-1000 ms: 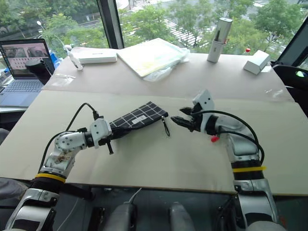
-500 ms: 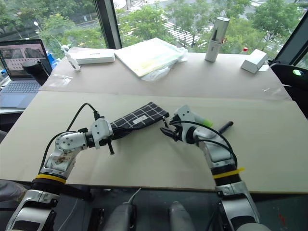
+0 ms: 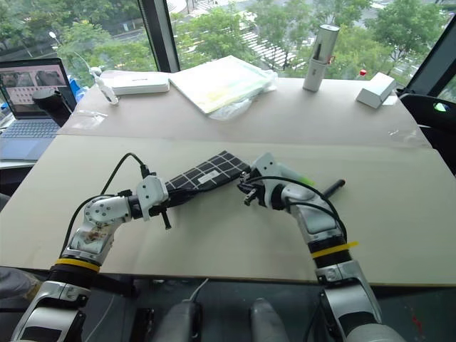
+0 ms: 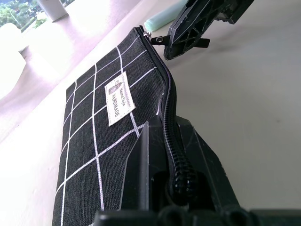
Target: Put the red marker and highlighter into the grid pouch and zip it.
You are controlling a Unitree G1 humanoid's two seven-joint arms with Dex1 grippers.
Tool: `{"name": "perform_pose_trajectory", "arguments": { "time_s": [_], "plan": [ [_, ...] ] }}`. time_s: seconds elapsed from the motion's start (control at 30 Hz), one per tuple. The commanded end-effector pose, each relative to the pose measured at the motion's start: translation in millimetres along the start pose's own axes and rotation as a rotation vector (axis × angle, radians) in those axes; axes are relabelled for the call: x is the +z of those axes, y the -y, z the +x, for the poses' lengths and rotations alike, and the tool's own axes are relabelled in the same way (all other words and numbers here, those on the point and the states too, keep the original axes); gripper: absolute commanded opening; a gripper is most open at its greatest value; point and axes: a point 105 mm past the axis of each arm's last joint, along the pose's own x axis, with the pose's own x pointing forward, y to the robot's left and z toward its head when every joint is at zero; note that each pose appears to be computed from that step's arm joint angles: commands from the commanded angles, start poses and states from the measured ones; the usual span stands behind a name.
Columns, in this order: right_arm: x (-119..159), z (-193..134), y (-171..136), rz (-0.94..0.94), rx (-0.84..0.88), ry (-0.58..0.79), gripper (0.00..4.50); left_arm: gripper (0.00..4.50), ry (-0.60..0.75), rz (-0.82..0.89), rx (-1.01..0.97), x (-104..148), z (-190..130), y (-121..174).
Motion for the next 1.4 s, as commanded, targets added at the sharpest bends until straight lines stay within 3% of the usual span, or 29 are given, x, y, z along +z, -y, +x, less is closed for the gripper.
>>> {"name": "perform_pose_trajectory", "arguments": {
  "time_s": [0.03, 0.5, 0.7, 1.07, 1.17, 1.4],
  "plan": [
    [27.3, 2.8, -21.4, -0.078, 0.113, 0.088, 0.04, 0.0, 0.026, 0.018, 0.016, 7.9, 1.0, -3.7],
    [46.7, 22.7, -103.0, -0.176, 0.425, 0.12, 0.04, 0.0, 0.033, 0.017, 0.009, 10.2, 4.4, -1.7],
    [35.4, 29.4, -96.9, -0.156, 0.368, 0.081, 0.04, 0.0, 0.034, 0.018, 0.011, 11.0, 4.1, -3.9],
    [37.6, 20.9, -31.2, -0.14, 0.108, 0.077, 0.04, 0.0, 0.042, 0.016, -0.004, 14.2, 5.0, -3.0],
    [36.2, 17.1, -39.7, -0.129, 0.158, 0.08, 0.04, 0.0, 0.044, 0.013, -0.007, 14.3, 5.7, -2.9],
    [24.3, 23.4, -91.3, -0.113, 0.333, 0.066, 0.04, 0.0, 0.05, 0.01, -0.01, 14.9, 7.2, -2.4]
  ]
}}
